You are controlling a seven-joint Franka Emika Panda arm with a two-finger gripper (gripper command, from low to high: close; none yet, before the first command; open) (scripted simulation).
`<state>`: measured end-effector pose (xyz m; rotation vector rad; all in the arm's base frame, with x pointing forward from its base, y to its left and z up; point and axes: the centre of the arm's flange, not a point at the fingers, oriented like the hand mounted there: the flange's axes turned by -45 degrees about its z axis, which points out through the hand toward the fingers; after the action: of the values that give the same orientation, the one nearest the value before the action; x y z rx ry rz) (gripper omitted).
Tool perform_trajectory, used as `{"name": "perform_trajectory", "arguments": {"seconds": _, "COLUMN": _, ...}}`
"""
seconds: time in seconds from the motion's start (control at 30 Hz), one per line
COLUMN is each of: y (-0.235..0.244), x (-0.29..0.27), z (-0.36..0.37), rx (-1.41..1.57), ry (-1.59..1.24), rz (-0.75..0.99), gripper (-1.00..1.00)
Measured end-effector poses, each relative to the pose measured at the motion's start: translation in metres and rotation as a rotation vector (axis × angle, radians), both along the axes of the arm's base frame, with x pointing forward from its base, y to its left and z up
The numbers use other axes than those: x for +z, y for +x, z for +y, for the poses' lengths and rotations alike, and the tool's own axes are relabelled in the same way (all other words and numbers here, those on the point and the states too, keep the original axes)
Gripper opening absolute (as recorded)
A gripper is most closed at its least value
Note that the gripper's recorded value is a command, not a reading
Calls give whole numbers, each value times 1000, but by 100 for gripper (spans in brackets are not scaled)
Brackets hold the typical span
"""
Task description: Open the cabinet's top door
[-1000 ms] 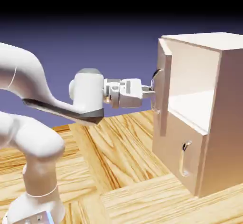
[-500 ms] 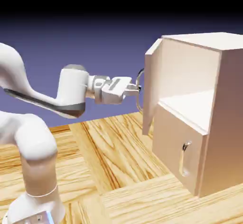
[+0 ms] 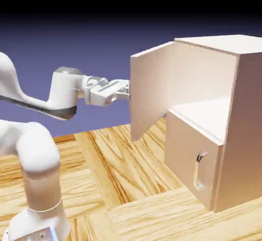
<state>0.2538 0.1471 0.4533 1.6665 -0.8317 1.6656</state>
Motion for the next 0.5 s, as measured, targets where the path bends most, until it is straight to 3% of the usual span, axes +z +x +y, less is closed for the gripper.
{"name": "perform_trajectory", "arguments": {"seconds": 0.5, "y": 2, "x": 0, "z": 125, "rx": -390, "ry": -1, "rz": 0, "gripper": -100}}
